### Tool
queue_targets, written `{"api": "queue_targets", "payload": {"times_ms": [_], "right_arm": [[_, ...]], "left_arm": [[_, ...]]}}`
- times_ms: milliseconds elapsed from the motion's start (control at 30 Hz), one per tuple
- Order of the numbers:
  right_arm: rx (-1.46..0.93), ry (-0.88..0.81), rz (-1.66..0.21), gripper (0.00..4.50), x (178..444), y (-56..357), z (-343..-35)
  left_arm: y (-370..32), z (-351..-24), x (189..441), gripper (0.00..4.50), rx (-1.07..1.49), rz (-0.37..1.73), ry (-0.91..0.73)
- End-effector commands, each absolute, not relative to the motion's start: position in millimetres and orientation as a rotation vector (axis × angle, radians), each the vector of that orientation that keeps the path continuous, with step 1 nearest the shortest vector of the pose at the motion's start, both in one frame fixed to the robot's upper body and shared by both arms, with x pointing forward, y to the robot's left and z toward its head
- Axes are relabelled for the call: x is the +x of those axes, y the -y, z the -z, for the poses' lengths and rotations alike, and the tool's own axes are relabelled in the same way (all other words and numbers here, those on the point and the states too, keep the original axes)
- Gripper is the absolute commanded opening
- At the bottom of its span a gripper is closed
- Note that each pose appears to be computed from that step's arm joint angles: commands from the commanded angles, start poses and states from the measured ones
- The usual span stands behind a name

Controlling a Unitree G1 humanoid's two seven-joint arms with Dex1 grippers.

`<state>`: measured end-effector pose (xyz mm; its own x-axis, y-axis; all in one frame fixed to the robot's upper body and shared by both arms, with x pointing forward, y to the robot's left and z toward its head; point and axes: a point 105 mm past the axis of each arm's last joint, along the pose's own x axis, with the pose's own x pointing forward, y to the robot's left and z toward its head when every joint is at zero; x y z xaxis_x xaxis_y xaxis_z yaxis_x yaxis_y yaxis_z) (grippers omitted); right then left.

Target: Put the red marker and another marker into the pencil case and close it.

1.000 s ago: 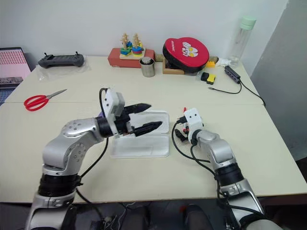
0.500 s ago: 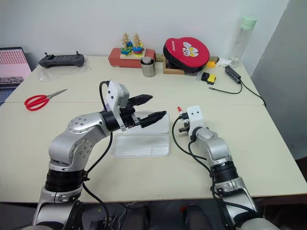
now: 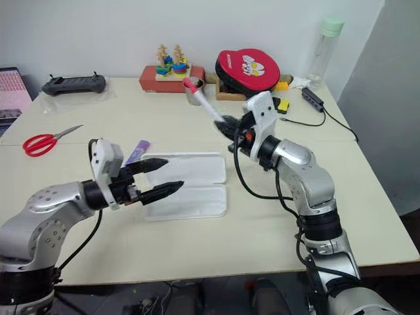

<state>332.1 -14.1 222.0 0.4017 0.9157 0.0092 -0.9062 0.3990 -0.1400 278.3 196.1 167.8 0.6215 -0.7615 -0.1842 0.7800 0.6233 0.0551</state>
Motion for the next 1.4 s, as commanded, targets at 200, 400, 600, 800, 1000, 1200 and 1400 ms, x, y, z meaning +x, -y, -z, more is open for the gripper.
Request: {"api": "queue_targets", "payload": {"times_ms": [200,400,600,800,1000,1200,1400], "right_arm": [[-0.401,-0.135,-1.360,0.33,335.3,-4.9,-149.1],[-0.472,-0.201,-1.405,0.33,342.5,-8.3,-122.8],[-0.457,-0.175,-1.420,1.04,346.3,-15.8,-128.7],[-0.340,-0.089,-1.448,2.62,340.4,-20.8,-156.6],[-0.127,0.093,-1.472,4.21,324.0,-21.8,-219.9],[-0.090,0.224,-1.375,4.45,320.7,-19.2,-264.4],[-0.096,0.277,-1.304,4.45,319.7,-14.7,-280.2]], "left_arm": [[-229.4,-167.5,265.6,4.50,0.143,0.778,-0.131],[-227.8,-163.6,262.3,4.50,0.124,0.770,-0.128],[-230.8,-163.8,268.1,4.50,0.089,0.712,-0.095],[-252.1,-176.3,288.4,4.50,0.015,0.552,0.001],[-292.2,-191.8,336.0,4.50,0.005,0.249,0.038],[-297.7,-169.1,369.6,4.50,0.044,0.179,-0.095],[-292.8,-130.6,391.4,4.50,0.111,0.187,-0.249]]}}
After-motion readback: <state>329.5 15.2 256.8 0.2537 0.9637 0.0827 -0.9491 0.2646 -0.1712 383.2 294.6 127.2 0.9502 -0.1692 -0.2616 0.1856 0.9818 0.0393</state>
